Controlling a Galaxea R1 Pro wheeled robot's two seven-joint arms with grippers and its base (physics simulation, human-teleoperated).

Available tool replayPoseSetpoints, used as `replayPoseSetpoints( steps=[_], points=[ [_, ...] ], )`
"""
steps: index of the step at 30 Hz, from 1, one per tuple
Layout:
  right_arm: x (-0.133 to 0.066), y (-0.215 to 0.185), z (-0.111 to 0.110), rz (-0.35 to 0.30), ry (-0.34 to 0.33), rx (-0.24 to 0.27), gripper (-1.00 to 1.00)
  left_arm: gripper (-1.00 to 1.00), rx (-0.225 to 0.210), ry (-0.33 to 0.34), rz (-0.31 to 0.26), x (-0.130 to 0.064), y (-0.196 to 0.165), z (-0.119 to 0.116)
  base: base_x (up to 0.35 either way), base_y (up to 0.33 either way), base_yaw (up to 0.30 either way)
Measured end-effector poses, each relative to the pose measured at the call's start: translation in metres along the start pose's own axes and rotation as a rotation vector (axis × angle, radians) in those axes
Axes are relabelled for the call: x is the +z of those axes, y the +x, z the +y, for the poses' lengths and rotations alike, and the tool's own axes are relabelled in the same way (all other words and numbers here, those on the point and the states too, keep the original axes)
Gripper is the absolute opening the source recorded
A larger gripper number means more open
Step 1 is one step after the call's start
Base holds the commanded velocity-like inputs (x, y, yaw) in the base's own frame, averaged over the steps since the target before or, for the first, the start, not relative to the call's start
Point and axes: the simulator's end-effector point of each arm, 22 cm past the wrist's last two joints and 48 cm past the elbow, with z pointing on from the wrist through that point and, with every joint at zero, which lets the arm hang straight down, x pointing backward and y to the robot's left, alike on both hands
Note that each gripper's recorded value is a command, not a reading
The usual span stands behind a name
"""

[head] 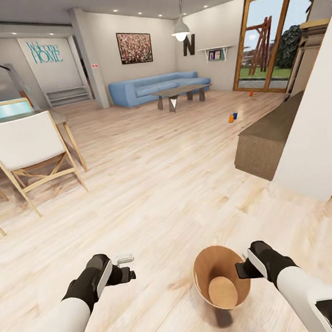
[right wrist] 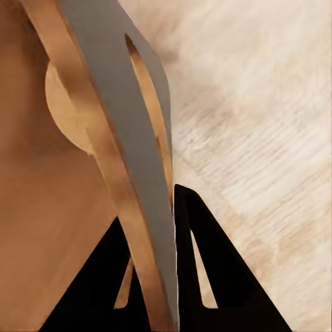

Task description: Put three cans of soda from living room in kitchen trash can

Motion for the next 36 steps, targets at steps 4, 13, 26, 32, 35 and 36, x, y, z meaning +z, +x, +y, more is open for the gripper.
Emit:
replayPoseSetpoints(
  steps=[4, 13, 26, 32, 35, 36],
  points=[
    [-0.008, -0.003, -0.003, -0.009, 0.013, -0.006, -1.00, 1.00, 0.002, 0.000, -0.016, -0.008, -0.005, -0.001, 0.000, 0.000, 0.000],
    [-0.026, -0.013, -0.002, -0.044, 0.006, -0.001, -1.00, 1.00, 0.005, 0.001, -0.053, -0.026, -0.017, -0.003, 0.000, 0.000, 0.000],
    [-0.054, -0.028, -0.002, -0.102, 0.002, 0.004, -1.00, 1.00, 0.010, 0.003, -0.106, -0.053, -0.032, -0.006, 0.000, 0.000, 0.000],
    [-0.066, -0.035, -0.002, -0.128, -0.002, 0.008, -1.00, 1.00, 0.012, 0.003, -0.130, -0.066, -0.039, -0.007, 0.000, 0.000, 0.000],
    [-0.073, -0.038, -0.002, -0.140, -0.001, 0.006, -1.00, 1.00, 0.013, 0.003, -0.142, -0.072, -0.042, -0.007, 0.000, 0.000, 0.000],
    [-0.075, -0.039, -0.002, -0.144, -0.001, 0.007, -1.00, 1.00, 0.013, 0.004, -0.146, -0.074, -0.043, -0.008, 0.000, 0.000, 0.000]
  ],
)
